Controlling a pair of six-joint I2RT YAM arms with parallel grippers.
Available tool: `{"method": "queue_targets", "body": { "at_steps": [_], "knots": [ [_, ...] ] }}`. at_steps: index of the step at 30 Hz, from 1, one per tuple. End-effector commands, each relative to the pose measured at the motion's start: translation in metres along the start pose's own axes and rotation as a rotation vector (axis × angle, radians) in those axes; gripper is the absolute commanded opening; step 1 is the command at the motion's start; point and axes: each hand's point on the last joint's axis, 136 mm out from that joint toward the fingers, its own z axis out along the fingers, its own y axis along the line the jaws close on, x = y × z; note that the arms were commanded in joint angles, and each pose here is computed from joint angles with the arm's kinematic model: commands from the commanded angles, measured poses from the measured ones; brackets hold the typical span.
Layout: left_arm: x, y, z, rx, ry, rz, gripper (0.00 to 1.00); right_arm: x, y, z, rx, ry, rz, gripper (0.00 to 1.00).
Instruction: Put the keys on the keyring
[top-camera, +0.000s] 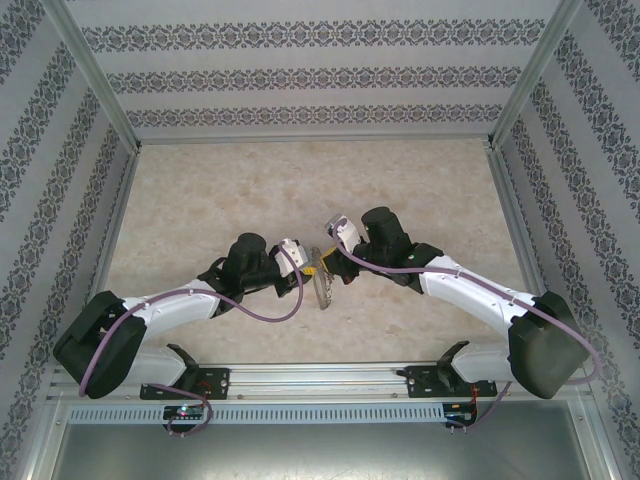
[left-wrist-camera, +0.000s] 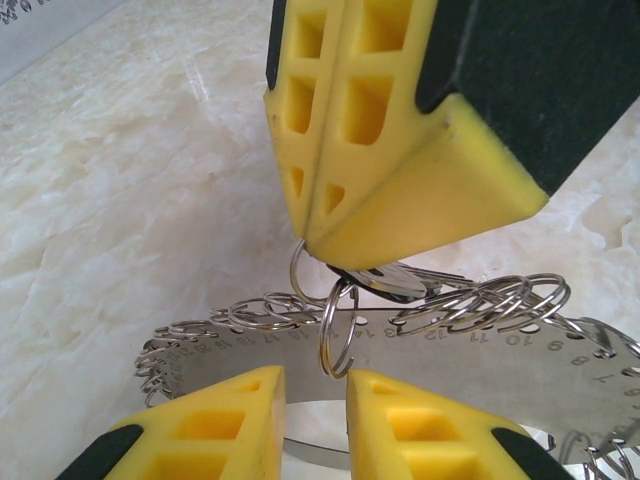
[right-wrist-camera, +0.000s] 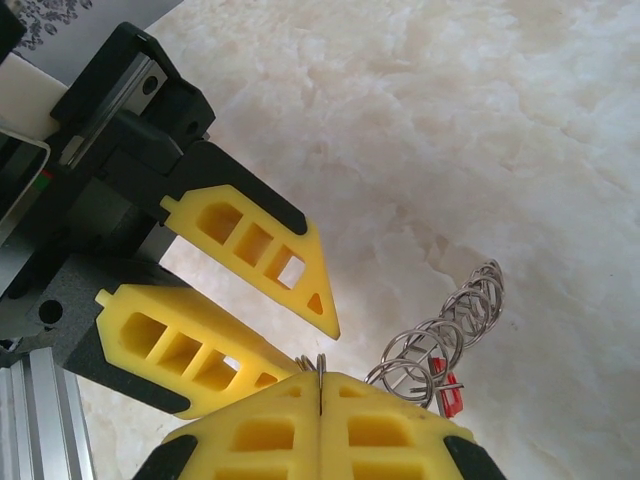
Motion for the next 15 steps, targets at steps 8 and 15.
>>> {"method": "queue_targets", "body": {
  "at_steps": [8, 15],
  "knots": [
    [-0.0150, -0.0020, 0.0007, 0.021, -0.036, 0.013, 0.23, -0.0098, 0.0047, -0.0026, -0.002, -0.018, -0.038, 0.00],
    [-0.0160, -0.0026, 0.0031, 0.034, -0.031, 0.015, 0.24, -0.0093, 0.0052, -0.0023, -0.007, -0.016, -0.034, 0.00]
  ]
}}
